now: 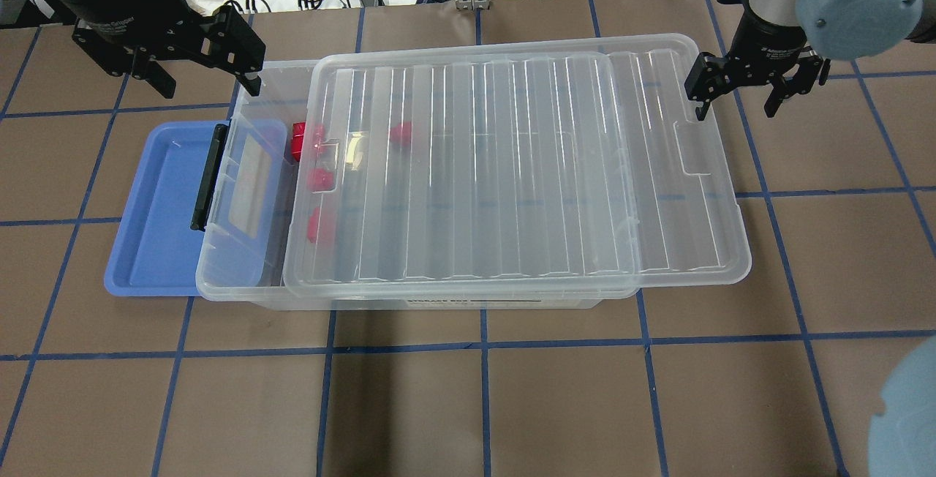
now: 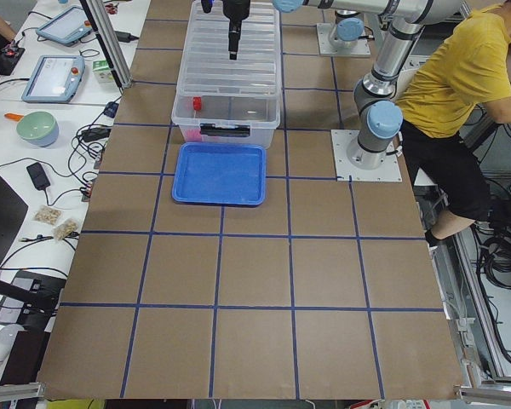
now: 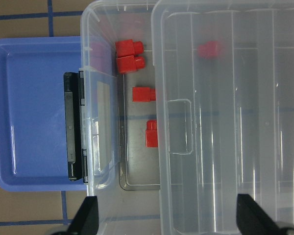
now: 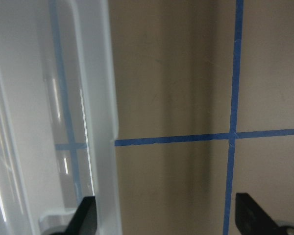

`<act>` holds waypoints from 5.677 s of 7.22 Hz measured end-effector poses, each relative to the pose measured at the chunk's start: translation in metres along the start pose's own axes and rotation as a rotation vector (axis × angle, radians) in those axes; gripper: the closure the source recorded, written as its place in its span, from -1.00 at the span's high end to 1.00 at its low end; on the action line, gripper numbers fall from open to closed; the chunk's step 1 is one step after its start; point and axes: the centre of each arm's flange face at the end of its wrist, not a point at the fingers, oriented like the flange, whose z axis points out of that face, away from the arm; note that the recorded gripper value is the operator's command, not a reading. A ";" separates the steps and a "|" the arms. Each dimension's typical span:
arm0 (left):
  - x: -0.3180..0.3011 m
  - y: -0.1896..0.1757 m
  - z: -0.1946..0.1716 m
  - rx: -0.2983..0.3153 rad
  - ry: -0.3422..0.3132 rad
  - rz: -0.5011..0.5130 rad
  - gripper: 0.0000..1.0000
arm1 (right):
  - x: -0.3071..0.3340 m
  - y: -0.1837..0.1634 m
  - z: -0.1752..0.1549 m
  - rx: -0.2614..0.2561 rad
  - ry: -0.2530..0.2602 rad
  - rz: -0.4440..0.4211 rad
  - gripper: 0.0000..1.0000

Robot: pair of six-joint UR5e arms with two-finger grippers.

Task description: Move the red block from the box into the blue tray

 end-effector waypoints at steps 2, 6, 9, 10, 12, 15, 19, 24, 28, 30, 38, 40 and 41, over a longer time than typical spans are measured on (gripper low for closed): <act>0.000 0.000 0.001 -0.003 0.000 0.001 1.00 | 0.019 -0.001 0.000 -0.003 0.018 -0.021 1.00; 0.001 0.000 0.002 -0.004 0.000 0.002 1.00 | 0.054 0.000 0.002 -0.010 0.021 -0.044 1.00; 0.003 -0.001 0.006 -0.013 0.000 0.006 1.00 | 0.061 0.000 0.002 -0.010 0.022 -0.040 1.00; 0.004 -0.001 0.013 -0.031 0.000 0.010 1.00 | 0.061 0.000 0.001 -0.008 0.022 -0.039 1.00; 0.001 -0.002 0.056 -0.080 0.008 0.021 1.00 | 0.057 0.004 -0.010 0.011 0.016 -0.040 1.00; -0.003 0.003 0.153 -0.110 0.012 0.031 1.00 | 0.045 0.051 -0.081 0.062 0.011 -0.030 1.00; -0.005 -0.001 0.219 -0.157 0.018 0.027 1.00 | 0.029 0.100 -0.152 0.034 0.003 0.021 1.00; -0.007 -0.001 0.260 -0.165 0.024 0.019 1.00 | -0.026 0.104 -0.149 0.021 0.008 -0.045 1.00; -0.010 0.006 0.299 -0.161 0.028 0.007 1.00 | -0.025 0.111 -0.160 0.029 0.023 -0.047 1.00; -0.009 0.009 0.311 -0.177 0.031 0.003 1.00 | -0.027 0.114 -0.162 0.037 0.018 -0.047 1.00; -0.007 0.014 0.347 -0.216 0.065 -0.002 0.72 | -0.028 0.120 -0.163 0.040 0.009 -0.044 1.00; -0.007 0.015 0.355 -0.227 0.066 -0.002 -0.09 | -0.028 0.120 -0.163 0.039 0.009 -0.045 1.00; -0.008 0.015 0.357 -0.230 0.067 0.002 -0.66 | -0.028 0.120 -0.163 0.039 0.010 -0.046 1.00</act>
